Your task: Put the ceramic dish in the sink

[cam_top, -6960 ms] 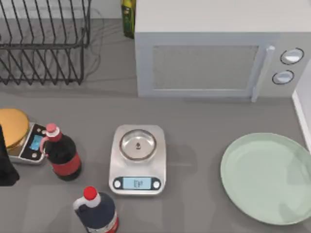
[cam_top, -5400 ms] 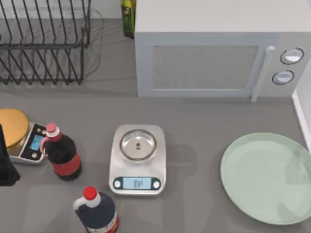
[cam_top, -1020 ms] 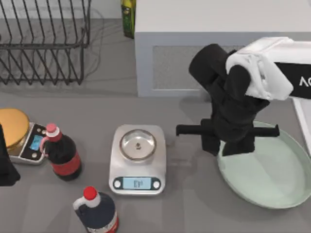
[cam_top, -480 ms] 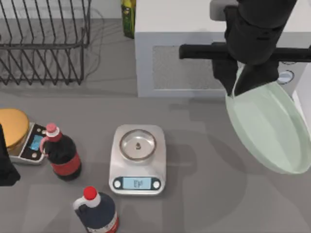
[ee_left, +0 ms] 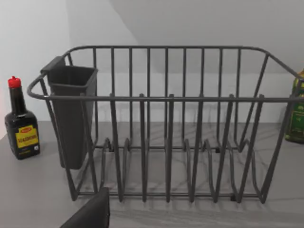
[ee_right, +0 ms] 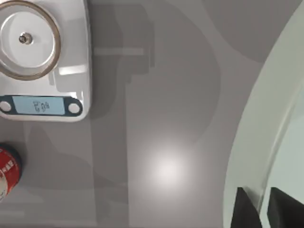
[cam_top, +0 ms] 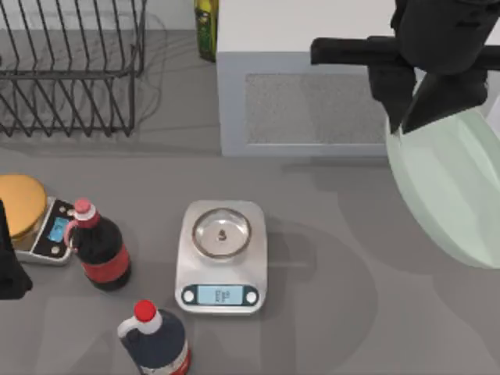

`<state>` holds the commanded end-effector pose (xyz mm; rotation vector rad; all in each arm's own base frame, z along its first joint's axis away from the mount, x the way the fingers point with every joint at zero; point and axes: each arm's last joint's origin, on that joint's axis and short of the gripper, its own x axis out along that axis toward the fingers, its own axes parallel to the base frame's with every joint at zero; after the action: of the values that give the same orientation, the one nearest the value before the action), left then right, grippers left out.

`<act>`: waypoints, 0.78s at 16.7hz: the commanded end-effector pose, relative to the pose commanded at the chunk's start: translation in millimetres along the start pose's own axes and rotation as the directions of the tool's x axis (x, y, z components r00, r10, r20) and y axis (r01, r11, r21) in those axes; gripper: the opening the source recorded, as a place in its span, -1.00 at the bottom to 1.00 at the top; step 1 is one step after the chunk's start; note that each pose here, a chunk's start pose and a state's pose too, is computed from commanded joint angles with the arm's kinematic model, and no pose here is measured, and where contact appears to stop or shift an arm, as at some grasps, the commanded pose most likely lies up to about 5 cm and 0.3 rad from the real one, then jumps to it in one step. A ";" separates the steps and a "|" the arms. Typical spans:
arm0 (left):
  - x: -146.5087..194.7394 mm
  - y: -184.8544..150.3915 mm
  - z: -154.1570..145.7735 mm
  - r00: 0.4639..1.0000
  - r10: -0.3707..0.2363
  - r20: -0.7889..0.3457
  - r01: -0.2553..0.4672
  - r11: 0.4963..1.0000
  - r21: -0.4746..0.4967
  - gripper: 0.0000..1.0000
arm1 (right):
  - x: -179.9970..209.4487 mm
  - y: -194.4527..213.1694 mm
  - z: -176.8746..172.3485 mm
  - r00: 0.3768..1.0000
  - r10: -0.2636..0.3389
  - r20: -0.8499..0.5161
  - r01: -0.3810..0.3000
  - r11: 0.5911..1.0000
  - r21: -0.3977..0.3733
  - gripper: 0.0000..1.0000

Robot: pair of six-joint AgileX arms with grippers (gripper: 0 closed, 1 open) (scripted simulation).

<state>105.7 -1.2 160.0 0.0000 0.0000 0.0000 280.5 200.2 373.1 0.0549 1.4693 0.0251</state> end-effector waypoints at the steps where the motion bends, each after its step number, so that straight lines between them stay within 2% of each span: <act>1: 0.0 0.0 0.0 1.000 0.000 0.000 0.000 1.000 0.000 1.00 | 1.3 1.8 -0.4 1.000 -0.001 -0.002 0.001 1.000 -0.004 -1.00; 4: 0.0 0.0 0.0 1.000 0.000 0.000 0.000 1.000 0.000 1.00 | -8.7 -8.7 5.4 0.999 0.024 0.029 -0.025 0.999 0.036 -1.00; 8: 0.0 0.0 0.0 1.000 0.000 0.000 0.000 1.000 0.000 1.00 | -34.0 -58.5 46.6 0.983 0.082 0.165 -0.113 0.976 0.186 -1.00; 11: 0.0 0.0 0.0 1.000 0.000 0.000 0.000 1.000 0.000 1.00 | -29.5 -114.4 98.3 0.965 0.064 0.253 -0.128 0.960 0.247 -1.00; 13: 0.0 0.0 0.0 1.000 0.000 0.000 0.000 1.000 0.000 1.00 | -0.6 -154.3 136.1 0.971 0.025 0.239 -0.084 0.967 0.239 -1.00</act>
<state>105.7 -1.2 160.0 0.0000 0.0000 0.0000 413.3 43.1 379.3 0.2934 1.2269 -0.1174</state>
